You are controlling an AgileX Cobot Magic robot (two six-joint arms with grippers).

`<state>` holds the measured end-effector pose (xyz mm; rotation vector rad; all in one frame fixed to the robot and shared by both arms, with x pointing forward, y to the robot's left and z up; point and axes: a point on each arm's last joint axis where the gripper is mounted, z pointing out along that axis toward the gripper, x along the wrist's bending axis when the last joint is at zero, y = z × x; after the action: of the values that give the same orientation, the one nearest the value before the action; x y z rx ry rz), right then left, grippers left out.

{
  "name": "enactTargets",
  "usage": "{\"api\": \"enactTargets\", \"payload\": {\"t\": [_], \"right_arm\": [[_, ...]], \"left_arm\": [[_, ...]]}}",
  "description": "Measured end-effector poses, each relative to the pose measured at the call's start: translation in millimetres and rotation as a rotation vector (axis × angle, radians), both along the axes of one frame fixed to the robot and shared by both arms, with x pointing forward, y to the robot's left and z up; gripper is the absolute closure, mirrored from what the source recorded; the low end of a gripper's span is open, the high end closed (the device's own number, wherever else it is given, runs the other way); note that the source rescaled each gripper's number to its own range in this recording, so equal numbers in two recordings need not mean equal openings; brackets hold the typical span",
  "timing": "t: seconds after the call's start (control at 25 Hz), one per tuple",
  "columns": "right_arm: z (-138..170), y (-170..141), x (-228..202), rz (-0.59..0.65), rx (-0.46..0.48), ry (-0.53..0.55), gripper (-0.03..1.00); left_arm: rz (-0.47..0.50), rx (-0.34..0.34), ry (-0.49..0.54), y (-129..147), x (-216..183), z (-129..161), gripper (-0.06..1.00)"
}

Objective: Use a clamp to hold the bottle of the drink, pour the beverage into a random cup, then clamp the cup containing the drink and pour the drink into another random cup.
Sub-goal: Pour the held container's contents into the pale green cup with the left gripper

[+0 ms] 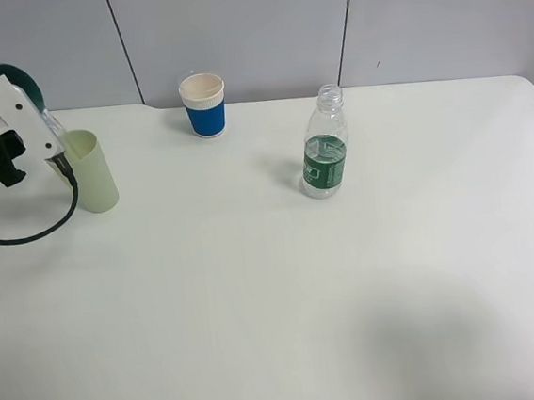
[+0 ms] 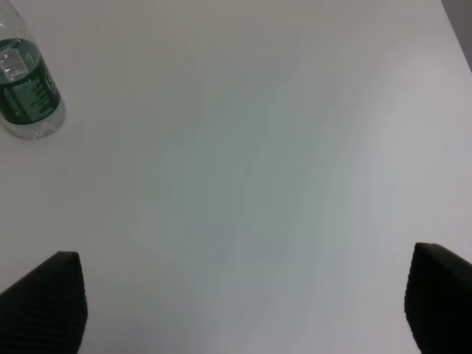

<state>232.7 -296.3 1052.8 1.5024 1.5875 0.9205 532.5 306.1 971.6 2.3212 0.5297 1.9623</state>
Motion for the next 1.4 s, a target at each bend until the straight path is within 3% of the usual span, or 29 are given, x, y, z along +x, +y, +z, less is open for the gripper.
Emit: {"api": "enactTargets", "payload": {"t": [1.0, 1.4], "right_arm": [[0.0, 0.0, 0.0, 0.000, 0.000, 0.000, 0.15], [0.0, 0.0, 0.0, 0.000, 0.000, 0.000, 0.15]], "left_arm": [[-0.003, 0.103, -0.033, 1.3, 0.1, 5.6, 0.92], [-0.022, 0.219, -0.030, 1.1, 0.3, 7.4, 0.92]]}}
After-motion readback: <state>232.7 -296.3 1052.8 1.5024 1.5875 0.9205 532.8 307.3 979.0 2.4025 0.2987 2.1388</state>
